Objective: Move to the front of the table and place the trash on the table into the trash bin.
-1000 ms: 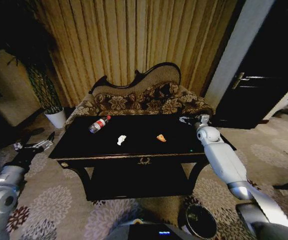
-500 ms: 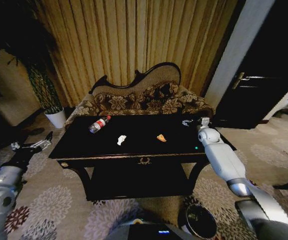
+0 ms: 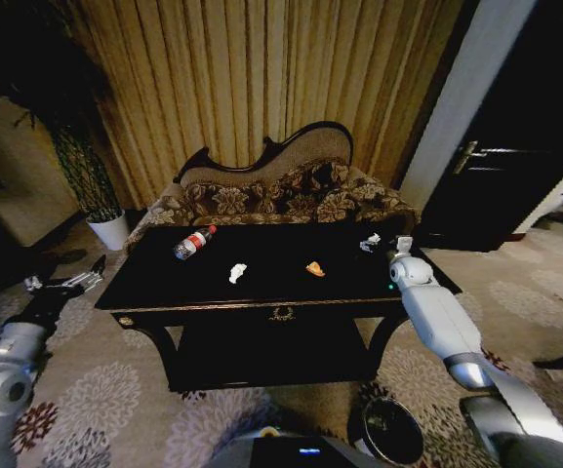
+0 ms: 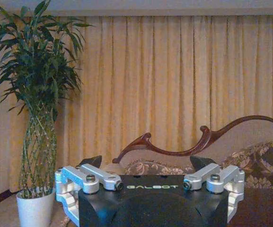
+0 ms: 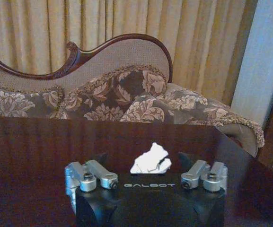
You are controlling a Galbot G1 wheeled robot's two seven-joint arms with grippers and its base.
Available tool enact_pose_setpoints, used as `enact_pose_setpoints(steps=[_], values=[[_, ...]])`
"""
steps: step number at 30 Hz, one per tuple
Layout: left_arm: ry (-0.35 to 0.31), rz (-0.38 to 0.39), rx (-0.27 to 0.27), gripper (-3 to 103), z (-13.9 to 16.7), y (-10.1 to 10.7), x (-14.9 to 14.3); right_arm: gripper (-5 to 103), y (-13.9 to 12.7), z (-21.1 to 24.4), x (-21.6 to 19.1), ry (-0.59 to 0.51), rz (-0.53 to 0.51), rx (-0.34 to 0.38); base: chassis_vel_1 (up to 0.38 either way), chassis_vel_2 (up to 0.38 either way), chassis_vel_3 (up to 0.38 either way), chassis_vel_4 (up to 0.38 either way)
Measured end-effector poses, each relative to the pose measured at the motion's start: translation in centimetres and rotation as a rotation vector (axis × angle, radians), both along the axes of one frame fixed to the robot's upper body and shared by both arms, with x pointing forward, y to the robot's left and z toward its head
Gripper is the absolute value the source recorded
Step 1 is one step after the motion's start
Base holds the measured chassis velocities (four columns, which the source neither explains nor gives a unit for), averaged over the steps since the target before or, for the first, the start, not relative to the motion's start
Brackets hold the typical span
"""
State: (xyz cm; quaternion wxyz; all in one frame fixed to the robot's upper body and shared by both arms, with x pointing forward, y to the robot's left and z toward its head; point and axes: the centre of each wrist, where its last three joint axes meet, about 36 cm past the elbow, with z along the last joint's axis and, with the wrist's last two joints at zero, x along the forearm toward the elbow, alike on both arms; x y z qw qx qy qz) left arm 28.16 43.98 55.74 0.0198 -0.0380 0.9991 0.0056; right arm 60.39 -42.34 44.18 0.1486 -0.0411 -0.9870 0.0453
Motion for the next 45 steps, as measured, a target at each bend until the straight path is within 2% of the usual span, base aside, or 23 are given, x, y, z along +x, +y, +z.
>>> enact_pose_setpoints(steps=[3,5,6,8,9,11,12,17,18,21,24,31,36,38,39,41,42,44,45], values=[[-0.004,0.0,0.0,100,0.0,0.0,0.0,78,0.0,-0.1,-0.1,0.002,0.0,0.003,0.0,0.0,0.0,0.0],[-0.008,-0.002,-0.002,100,-0.1,0.0,0.0,66,0.0,-0.5,-0.5,0.008,-0.001,0.005,0.0,0.0,0.0,0.0],[-0.008,-0.002,-0.002,100,-0.1,0.0,0.0,66,0.0,-0.5,-0.5,0.008,-0.001,0.005,0.0,0.0,0.0,0.0],[-0.011,-0.007,-0.003,100,-0.1,-0.1,0.1,56,-0.1,-0.8,-0.9,0.012,-0.003,0.008,0.0,0.0,0.0,0.0],[-0.011,-0.007,-0.003,100,-0.1,-0.1,0.1,56,-0.1,-0.8,-0.9,0.012,-0.003,0.008,0.0,0.0,0.0,0.0],[-0.016,-0.018,0.001,100,-0.1,-0.2,0.1,44,-0.1,-1.1,-1.2,0.015,-0.004,0.01,0.0,0.0,0.0,0.0],[-0.016,-0.018,0.001,100,-0.1,-0.2,0.1,44,-0.1,-1.1,-1.2,0.015,-0.004,0.01,0.0,0.0,0.0,0.0],[-0.023,-0.028,0.006,100,0.2,-0.3,0.2,24,-0.3,-1.2,-1.4,0.014,-0.009,0.012,0.0,0.0,0.0,0.0],[-0.023,-0.028,0.006,100,0.2,-0.3,0.2,24,-0.3,-1.2,-1.4,0.014,-0.009,0.012,0.0,0.0,0.0,0.0],[-0.024,-0.031,0.007,100,0.3,-0.3,0.2,8,-0.2,-1.1,-1.5,0.009,-0.006,0.012,0.0,0.0,0.0,0.0],[-0.023,-0.032,0.007,100,0.2,-0.4,0.2,2,0.0,-1.1,-1.6,0.006,-0.001,0.013,0.0,0.0,0.0,0.0],[-0.021,-0.031,0.003,100,0.0,-0.4,0.1,1,1.4,-0.1,-2.8,-0.048,0.032,0.025,0.0,0.0,0.0,0.0],[-0.03,-0.031,-0.005,100,0.0,-0.5,0.2,1,3.6,2.1,-5.3,-0.144,0.085,0.045,0.0,0.0,0.0,0.0],[-0.034,-0.036,-0.012,100,-0.1,-0.9,0.4,1,5.8,4.1,-8.2,-0.228,0.137,0.104,0.0,0.0,0.0,0.0],[-0.034,-0.036,-0.012,100,-0.1,-0.9,0.4,1,5.8,4.1,-8.2,-0.228,0.137,0.104,0.0,0.0,0.0,0.0],[-0.033,-0.031,-0.019,100,-0.2,-1.1,0.4,1,7.5,5.5,-11.3,-0.277,0.18,0.146,0.0,0.0,0.0,0.0],[-0.033,-0.031,-0.019,100,-0.2,-1.1,0.4,1,7.5,5.5,-11.3,-0.277,0.18,0.146,0.0,0.0,0.0,0.0],[-0.032,-0.023,-0.023,100,-0.3,-1.2,0.4,1,9.2,6.2,-14.6,-0.305,0.219,0.17,0.0,0.0,0.0,0.0],[-0.032,-0.022,-0.023,100,-0.3,-1.3,0.4,1,9.5,6.2,-15.0,-0.307,0.224,0.174,0.0,0.0,0.0,0.0]])
